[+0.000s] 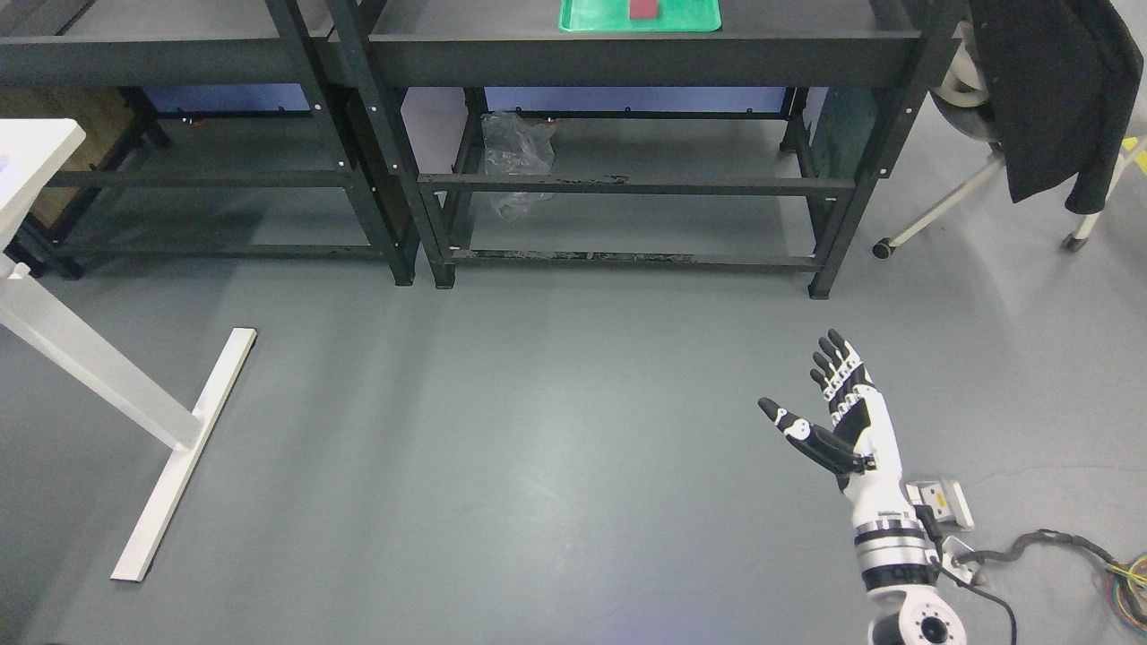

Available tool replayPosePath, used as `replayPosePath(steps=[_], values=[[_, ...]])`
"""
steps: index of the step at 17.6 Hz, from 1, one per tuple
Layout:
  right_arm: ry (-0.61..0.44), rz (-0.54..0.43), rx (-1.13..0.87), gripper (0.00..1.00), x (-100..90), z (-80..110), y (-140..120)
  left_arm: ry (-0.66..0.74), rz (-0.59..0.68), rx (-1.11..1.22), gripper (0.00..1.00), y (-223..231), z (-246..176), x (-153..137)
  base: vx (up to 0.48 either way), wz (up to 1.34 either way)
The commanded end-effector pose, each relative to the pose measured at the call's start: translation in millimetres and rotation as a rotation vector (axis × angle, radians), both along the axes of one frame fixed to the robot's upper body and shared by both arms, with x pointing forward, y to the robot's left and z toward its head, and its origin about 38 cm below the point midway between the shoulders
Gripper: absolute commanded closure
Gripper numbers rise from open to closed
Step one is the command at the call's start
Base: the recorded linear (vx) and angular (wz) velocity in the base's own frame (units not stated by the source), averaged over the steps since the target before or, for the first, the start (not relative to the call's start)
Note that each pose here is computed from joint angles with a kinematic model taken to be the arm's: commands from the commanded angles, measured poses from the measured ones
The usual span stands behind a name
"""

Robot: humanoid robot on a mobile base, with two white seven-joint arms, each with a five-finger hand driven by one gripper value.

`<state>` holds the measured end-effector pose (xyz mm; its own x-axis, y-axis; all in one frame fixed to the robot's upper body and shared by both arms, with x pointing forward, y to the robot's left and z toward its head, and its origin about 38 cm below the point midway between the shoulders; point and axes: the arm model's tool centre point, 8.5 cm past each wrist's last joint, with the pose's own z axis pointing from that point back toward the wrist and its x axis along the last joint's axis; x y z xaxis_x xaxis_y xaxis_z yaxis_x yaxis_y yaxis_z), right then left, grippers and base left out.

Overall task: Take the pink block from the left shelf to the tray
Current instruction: 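Raise the right hand while driving toward the black shelf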

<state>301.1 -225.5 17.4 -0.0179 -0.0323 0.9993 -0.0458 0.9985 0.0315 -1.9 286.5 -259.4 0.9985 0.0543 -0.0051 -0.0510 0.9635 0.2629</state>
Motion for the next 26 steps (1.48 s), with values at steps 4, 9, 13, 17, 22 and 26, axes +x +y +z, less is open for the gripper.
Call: replayPosePath(steps=[4, 9, 13, 17, 22, 26], values=[[0.010, -0.016, -0.021, 0.00, -5.4, -2.7, -13, -0.047, -0.004, 0.017, 0.00, 11, 1, 25, 0.000, 0.00], [-0.003, -0.018, -0.019, 0.00, -2.6, 0.2, -13, -0.047, -0.004, 0.017, 0.00, 11, 1, 25, 0.000, 0.00], [-0.012, -0.039, -0.028, 0.00, -0.9, 1.9, -17, -0.047, -0.004, 0.017, 0.00, 11, 1, 25, 0.000, 0.00], [-0.079, -0.098, -0.466, 0.01, 4.0, 14.3, -39, -0.047, -0.004, 0.017, 0.00, 11, 1, 25, 0.000, 0.00], [-0.160, -0.062, -0.957, 0.01, 9.1, 26.7, -43, -0.047, -0.004, 0.017, 0.00, 11, 1, 25, 0.000, 0.00], [-0.189, -0.062, -0.994, 0.01, 8.7, 36.3, -53, -0.047, -0.004, 0.017, 0.00, 11, 1, 25, 0.016, 0.00]])
